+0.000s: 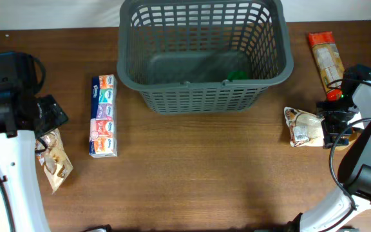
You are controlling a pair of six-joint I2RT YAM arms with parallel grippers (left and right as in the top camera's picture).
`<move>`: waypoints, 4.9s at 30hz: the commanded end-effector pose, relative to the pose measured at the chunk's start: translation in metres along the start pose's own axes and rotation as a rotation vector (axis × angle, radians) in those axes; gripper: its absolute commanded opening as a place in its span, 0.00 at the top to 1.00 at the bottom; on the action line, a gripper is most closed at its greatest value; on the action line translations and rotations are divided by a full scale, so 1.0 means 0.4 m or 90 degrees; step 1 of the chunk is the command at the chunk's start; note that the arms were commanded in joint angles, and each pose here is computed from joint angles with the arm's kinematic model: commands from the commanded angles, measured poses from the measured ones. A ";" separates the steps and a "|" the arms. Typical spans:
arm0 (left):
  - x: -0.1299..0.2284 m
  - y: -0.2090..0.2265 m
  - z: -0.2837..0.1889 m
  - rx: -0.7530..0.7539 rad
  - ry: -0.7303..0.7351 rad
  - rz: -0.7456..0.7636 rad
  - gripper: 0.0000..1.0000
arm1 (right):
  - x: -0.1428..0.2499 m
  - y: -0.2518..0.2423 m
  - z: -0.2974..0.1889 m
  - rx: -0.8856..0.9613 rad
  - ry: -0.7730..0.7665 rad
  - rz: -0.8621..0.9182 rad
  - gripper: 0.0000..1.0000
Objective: Pack container
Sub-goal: 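Lower the right gripper onto the clear PanTree bread bag and grasp, then lift the bread bag with the right gripper over the basket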
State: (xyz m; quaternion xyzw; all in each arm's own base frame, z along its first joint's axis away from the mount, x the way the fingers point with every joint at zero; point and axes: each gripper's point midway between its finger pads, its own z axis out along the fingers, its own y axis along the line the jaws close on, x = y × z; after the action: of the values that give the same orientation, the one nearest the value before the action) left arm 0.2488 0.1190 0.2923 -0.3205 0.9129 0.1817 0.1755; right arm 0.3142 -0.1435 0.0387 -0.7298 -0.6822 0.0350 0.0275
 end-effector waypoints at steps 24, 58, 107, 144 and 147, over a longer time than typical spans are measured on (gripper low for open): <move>0.001 0.001 0.003 0.000 0.004 -0.003 0.00 | -0.014 0.018 0.042 -0.012 -0.022 -0.035 0.01; 0.001 0.001 0.003 0.000 0.004 -0.003 0.00 | -0.017 0.050 0.103 -0.020 -0.020 -0.131 0.01; 0.001 0.001 0.003 0.000 0.004 -0.003 0.01 | -0.004 0.164 -0.053 -0.142 -0.001 -0.294 0.96; 0.001 0.001 0.003 0.000 0.004 -0.003 0.00 | 0.823 0.247 -0.955 -0.728 -0.375 -1.228 0.96; 0.001 0.001 0.003 0.000 0.004 -0.003 0.01 | 0.847 0.273 -0.904 -0.705 -0.351 -1.242 0.96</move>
State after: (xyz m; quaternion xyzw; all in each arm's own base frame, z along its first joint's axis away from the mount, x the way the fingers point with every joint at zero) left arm 0.2489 0.1185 0.2922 -0.3204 0.9133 0.1800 0.1756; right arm 0.4615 0.1927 0.4012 0.2248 -0.8541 -0.1783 -0.4337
